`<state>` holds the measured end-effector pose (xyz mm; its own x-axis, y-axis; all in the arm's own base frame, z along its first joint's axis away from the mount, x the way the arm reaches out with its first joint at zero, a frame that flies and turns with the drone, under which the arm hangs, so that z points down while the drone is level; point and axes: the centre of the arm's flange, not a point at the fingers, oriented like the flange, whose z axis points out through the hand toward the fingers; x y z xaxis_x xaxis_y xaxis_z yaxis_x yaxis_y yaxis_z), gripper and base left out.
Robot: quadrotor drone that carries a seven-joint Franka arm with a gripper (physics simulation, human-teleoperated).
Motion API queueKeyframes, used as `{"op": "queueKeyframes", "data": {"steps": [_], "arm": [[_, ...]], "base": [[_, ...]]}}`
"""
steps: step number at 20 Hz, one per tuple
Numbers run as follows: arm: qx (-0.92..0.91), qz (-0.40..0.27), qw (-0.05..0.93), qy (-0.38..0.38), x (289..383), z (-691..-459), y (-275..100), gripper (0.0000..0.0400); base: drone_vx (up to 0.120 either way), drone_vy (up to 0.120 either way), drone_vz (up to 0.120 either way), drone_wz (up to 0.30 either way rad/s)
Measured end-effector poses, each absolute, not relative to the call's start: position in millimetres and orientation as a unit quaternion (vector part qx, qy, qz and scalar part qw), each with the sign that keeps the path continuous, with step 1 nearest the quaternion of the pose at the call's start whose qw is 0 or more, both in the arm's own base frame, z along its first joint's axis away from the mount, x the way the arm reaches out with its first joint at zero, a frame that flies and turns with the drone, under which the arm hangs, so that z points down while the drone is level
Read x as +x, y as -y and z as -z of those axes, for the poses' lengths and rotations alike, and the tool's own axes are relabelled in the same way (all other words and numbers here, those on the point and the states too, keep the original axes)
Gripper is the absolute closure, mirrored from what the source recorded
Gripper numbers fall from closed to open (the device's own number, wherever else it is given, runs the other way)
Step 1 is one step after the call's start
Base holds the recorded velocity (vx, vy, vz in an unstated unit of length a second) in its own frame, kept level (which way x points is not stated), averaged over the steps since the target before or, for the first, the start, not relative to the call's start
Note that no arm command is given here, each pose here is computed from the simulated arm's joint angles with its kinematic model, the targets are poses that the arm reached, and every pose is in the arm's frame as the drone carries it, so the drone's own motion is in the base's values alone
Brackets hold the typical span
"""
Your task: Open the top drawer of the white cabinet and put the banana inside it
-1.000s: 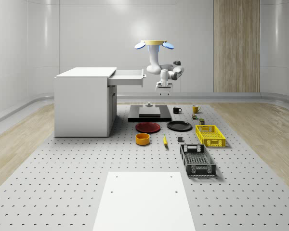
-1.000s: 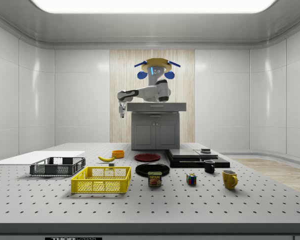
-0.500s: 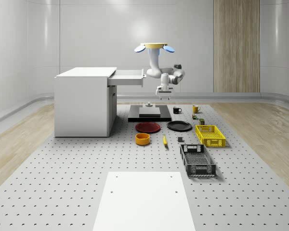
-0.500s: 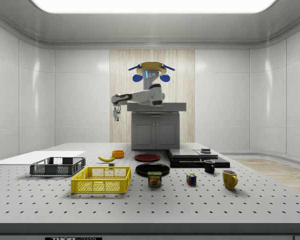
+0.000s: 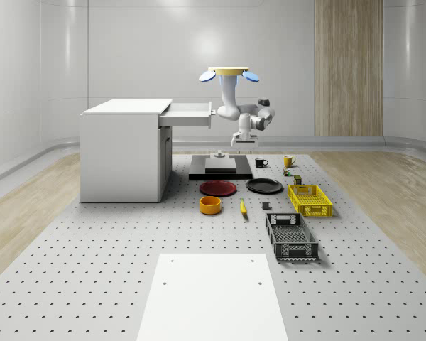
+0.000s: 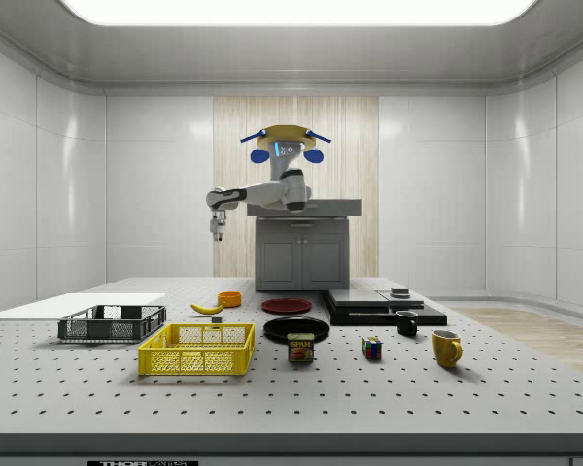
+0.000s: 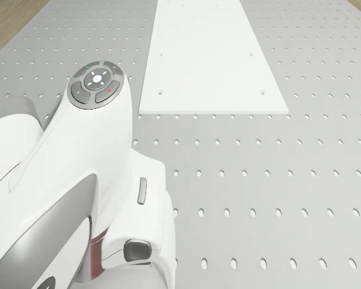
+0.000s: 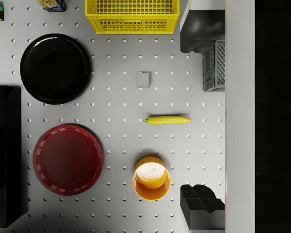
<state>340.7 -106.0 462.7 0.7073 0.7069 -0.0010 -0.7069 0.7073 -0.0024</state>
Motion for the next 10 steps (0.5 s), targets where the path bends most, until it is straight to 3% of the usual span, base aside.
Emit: {"op": "queueKeyframes", "data": {"steps": [6, 10], "arm": [[-0.001, -0.383, 0.924, 0.0, 340.7, -462.7, 106.0, 0.0], [-0.001, -0.383, 0.924, 0.0, 340.7, -462.7, 106.0, 0.0]], "base": [[0.0, 0.007, -0.12, 0.0], [0.0, 0.12, -0.12, 0.0]]}}
